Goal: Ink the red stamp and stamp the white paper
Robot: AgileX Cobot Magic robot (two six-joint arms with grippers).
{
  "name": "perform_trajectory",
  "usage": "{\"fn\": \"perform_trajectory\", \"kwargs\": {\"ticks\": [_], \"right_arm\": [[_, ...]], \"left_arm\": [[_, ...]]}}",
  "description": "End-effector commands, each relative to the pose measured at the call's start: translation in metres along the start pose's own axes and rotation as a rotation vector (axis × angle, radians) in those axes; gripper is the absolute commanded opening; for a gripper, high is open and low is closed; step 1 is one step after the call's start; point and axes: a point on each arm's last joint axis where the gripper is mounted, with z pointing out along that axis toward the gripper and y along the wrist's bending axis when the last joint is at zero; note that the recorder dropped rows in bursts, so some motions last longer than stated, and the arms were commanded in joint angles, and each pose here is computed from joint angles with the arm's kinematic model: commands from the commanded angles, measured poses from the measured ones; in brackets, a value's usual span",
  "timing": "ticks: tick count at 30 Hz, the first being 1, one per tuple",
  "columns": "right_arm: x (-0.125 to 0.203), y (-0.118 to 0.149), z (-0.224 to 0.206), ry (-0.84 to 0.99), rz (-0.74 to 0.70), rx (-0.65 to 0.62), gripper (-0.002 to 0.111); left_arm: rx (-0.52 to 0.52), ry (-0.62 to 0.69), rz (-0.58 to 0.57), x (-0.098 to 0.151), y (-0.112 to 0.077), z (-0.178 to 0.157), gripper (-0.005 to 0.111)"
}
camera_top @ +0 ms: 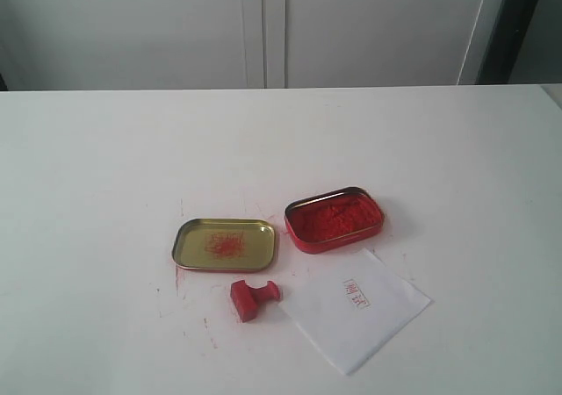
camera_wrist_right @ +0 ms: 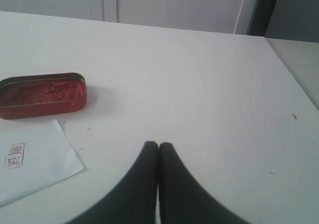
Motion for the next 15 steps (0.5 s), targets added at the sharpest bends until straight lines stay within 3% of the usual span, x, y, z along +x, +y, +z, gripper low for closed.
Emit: {"fn": "perform_trajectory", "kwargs": {"ticks": [1, 15], "right_arm": [[0.0014, -0.0005, 0.0001, -0.001, -0.008, 0.008, 0.000], [0.0014, -0.0005, 0.0001, -0.001, 0.004, 0.008, 0.000]], "left_arm": [[0.009, 0.003, -0.002, 0.0021, -0.0007, 0.0009, 0.000], [0.009, 0.003, -0.002, 0.0021, -0.0007, 0.0009, 0.000]]}}
